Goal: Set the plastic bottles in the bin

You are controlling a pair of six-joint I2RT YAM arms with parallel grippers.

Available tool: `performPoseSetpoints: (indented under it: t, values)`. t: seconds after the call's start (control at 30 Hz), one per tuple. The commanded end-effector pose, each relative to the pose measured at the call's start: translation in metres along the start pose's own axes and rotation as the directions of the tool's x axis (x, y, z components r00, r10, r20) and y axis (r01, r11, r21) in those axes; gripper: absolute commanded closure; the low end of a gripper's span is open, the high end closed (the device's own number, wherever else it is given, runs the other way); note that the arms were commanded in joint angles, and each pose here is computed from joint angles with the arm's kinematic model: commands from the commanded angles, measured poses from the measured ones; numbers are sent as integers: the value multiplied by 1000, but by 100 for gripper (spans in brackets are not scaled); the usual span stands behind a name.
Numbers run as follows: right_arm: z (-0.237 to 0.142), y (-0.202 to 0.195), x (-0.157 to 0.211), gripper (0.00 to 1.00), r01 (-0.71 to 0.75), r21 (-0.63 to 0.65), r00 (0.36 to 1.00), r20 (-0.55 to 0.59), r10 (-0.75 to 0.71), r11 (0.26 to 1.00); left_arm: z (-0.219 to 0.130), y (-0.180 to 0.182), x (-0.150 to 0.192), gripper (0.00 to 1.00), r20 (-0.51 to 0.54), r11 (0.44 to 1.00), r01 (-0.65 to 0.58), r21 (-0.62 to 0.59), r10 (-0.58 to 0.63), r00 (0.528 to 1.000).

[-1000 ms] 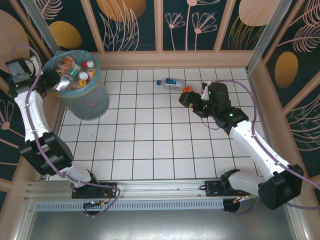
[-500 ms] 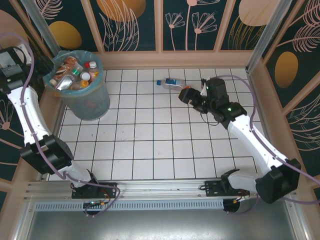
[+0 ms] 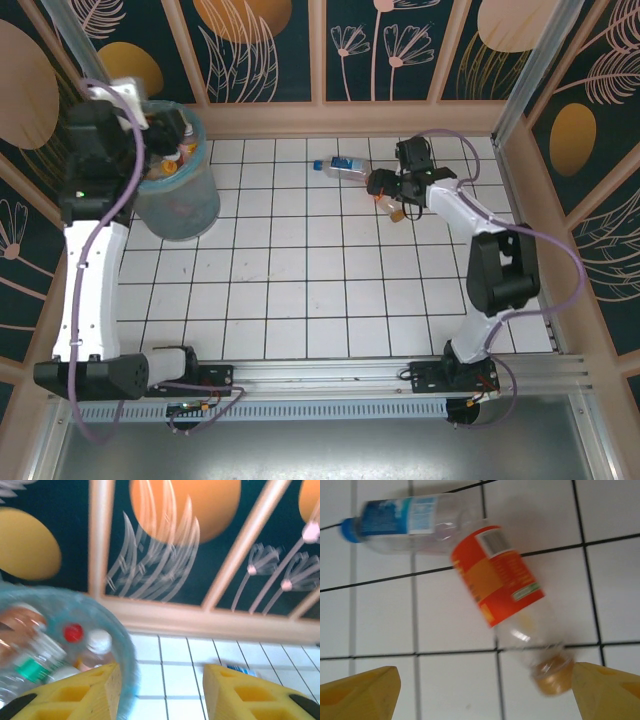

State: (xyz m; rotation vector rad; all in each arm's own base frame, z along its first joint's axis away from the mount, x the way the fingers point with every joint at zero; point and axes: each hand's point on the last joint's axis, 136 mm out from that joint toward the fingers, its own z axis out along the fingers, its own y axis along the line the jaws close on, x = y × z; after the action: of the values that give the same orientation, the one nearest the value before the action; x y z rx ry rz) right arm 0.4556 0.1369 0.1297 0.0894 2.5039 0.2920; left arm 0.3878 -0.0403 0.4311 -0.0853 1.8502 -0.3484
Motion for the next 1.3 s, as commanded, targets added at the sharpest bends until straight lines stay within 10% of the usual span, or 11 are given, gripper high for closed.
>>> performPoseSetpoints:
  t: [0.0, 0.3, 0.73, 1.07, 1.27]
  values:
    - [20, -17, -26, 10, 139, 93, 989, 47, -144, 986, 15, -24, 30, 52, -26, 1000, -3, 31, 4, 1000]
    - [81, -29, -19, 10, 249, 92, 968, -66, -244, 964, 48, -97, 121, 50, -206, 975, 10, 222, 37, 978]
    - [88, -12, 2, 32, 226, -43, 966, -115, -230, 973, 47, -104, 117, 47, -182, 970, 6, 243, 40, 983]
    - [-26, 46, -35, 42, 200, -230, 976, 132, -173, 952, 33, -126, 74, 33, -142, 944, 110, 310, -68, 988]
    - [-140, 136, -17, 44, 375, -545, 906, 386, -172, 750, 19, -180, 61, 26, -255, 804, 228, 549, -98, 962]
